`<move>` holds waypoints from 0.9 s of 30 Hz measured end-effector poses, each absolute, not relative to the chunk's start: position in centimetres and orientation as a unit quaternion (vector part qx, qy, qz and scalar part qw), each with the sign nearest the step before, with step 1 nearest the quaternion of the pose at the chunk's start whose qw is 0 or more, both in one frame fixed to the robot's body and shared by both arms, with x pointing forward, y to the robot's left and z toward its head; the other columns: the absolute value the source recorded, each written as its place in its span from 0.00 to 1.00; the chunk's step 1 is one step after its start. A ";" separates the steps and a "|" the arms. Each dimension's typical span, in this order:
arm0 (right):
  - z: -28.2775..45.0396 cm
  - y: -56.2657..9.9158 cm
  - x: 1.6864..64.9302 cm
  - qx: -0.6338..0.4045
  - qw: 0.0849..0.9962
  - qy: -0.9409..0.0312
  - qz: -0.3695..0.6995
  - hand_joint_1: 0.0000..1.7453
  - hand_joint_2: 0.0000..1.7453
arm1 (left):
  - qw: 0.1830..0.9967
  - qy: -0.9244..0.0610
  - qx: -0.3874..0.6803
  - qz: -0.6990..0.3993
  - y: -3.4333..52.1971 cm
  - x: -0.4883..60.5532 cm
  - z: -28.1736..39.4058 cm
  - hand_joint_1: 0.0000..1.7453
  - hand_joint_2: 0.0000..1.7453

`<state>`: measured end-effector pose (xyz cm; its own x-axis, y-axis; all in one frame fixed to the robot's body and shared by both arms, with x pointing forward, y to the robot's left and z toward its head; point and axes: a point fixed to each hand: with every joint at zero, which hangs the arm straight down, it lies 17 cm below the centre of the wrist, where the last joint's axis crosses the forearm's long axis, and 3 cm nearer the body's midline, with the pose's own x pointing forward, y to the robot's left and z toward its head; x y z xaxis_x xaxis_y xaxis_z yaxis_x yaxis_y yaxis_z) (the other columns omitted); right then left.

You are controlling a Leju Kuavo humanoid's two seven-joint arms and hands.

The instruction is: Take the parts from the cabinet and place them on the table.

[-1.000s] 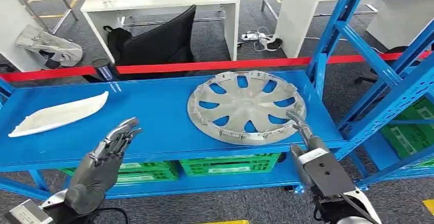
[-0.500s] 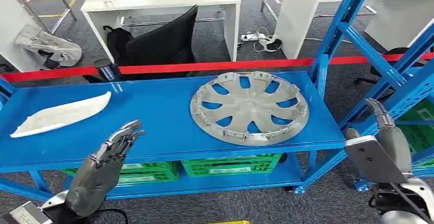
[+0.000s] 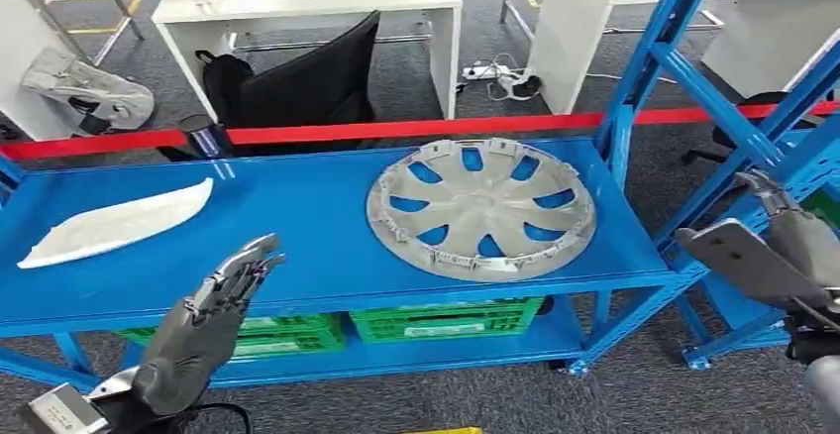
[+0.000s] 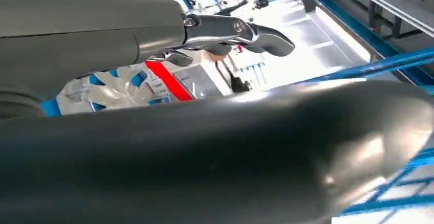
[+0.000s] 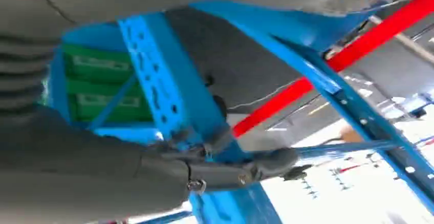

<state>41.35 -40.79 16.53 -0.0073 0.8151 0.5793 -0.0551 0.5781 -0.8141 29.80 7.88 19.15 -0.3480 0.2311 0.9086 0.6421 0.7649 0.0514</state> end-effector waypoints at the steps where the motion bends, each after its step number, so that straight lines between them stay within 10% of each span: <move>1: 16.4 -40.9 42.1 -0.303 0.635 -0.618 0.352 0.00 1.00 | 0.499 -0.795 -0.276 -0.207 7.8 29.8 19.2 0.00 0.00; 27: 13.4 -32.1 45.8 -0.214 0.597 -0.629 0.450 0.00 1.00 | 0.493 -0.804 -0.271 -0.194 8.1 30.3 19.8 0.00 0.00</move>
